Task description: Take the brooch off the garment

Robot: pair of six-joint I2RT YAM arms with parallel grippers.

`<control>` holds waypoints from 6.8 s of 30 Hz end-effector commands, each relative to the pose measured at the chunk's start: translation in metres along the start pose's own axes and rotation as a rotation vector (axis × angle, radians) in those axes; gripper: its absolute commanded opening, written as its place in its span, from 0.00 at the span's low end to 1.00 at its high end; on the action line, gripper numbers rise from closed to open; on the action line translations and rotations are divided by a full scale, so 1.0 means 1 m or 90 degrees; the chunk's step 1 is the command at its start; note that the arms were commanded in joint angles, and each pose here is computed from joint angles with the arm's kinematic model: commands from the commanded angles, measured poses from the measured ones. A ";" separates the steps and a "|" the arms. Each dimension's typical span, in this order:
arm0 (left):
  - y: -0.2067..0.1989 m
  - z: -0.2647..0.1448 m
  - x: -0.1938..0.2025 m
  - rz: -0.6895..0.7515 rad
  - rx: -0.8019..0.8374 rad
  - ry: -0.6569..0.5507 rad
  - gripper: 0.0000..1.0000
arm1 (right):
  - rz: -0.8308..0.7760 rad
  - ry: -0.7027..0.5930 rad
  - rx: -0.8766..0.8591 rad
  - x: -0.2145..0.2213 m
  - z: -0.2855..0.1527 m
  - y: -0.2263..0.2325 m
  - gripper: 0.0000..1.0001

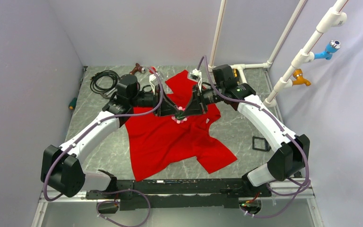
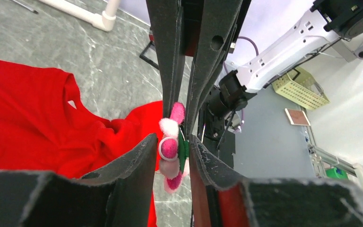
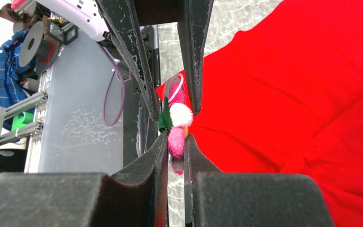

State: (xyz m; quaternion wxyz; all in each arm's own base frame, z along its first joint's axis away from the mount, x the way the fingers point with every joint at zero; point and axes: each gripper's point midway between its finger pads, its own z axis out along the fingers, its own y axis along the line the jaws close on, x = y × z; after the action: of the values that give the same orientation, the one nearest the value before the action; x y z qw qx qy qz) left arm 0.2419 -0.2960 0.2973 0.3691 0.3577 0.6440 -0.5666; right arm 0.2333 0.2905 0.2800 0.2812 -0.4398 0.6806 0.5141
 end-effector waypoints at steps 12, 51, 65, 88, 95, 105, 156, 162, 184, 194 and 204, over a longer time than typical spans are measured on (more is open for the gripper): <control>-0.017 0.010 0.010 0.032 0.054 0.062 0.20 | -0.080 0.018 0.011 -0.008 -0.005 0.010 0.00; -0.009 0.017 0.025 0.007 0.062 0.109 0.03 | -0.099 0.022 0.028 -0.022 -0.003 0.000 0.00; 0.005 -0.011 -0.035 -0.073 0.064 -0.124 0.00 | 0.047 -0.186 0.051 -0.096 -0.060 -0.026 0.91; -0.015 -0.028 -0.104 -0.046 0.088 -0.244 0.00 | -0.054 -0.251 0.033 -0.109 -0.039 0.026 0.85; -0.024 -0.031 -0.107 -0.031 0.095 -0.252 0.00 | -0.046 -0.264 0.027 -0.113 -0.028 0.028 0.70; -0.038 -0.035 -0.110 -0.012 0.110 -0.259 0.00 | -0.038 -0.279 0.001 -0.126 -0.026 0.031 0.57; -0.038 -0.032 -0.104 0.003 0.111 -0.258 0.00 | -0.025 -0.283 -0.022 -0.135 -0.025 0.041 0.41; -0.040 -0.033 -0.106 0.016 0.106 -0.259 0.00 | 0.007 -0.289 0.009 -0.134 -0.024 0.031 0.37; -0.035 -0.031 -0.110 0.036 0.083 -0.274 0.00 | 0.051 -0.293 0.061 -0.123 -0.026 0.015 0.32; -0.039 -0.029 -0.106 0.062 0.075 -0.266 0.00 | 0.053 -0.292 0.056 -0.125 -0.025 0.012 0.31; -0.042 -0.025 -0.104 0.087 0.070 -0.253 0.00 | 0.050 -0.282 0.061 -0.124 -0.024 0.011 0.32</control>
State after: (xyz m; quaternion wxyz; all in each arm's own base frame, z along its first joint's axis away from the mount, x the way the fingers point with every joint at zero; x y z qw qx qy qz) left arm 0.2717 -0.2788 0.3872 0.4794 0.2608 0.5383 -0.6422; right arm 0.2770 0.3092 0.3862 0.4050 -0.2750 0.6475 0.5841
